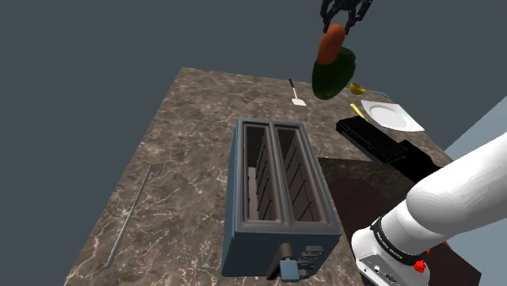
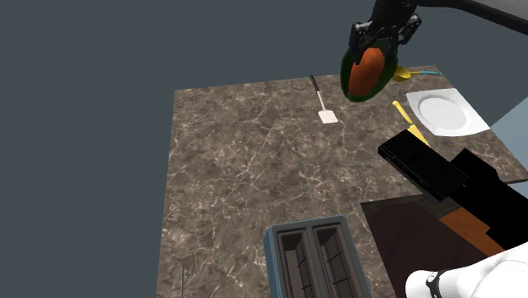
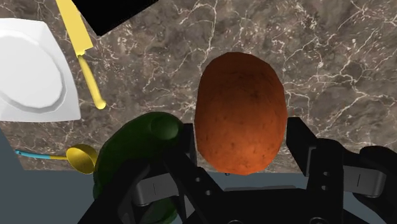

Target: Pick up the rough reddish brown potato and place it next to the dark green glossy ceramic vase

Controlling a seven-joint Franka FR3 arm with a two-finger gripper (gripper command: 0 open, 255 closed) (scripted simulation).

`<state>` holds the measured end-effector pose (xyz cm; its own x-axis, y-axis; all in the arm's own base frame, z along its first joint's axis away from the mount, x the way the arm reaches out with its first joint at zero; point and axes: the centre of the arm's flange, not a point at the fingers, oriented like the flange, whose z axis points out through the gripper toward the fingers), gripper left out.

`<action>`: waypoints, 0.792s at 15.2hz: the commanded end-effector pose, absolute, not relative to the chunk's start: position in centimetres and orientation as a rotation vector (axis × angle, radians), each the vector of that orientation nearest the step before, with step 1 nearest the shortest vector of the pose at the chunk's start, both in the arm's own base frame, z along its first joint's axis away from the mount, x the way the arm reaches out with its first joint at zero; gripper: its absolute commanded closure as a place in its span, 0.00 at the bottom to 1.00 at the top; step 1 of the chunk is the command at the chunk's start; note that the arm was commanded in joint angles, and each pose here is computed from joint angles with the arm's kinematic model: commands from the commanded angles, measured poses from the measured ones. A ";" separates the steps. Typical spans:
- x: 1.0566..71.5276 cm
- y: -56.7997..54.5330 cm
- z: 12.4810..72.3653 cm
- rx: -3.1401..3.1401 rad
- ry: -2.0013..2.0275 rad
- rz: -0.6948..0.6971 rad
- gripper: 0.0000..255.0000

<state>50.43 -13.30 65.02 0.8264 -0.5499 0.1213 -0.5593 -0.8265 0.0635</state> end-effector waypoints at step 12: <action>46.7 -20.3 61.6 2.910 -0.884 0.149 1.00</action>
<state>46.77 -20.35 62.11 0.8269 -0.5491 0.1209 -0.5585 -0.8270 0.0636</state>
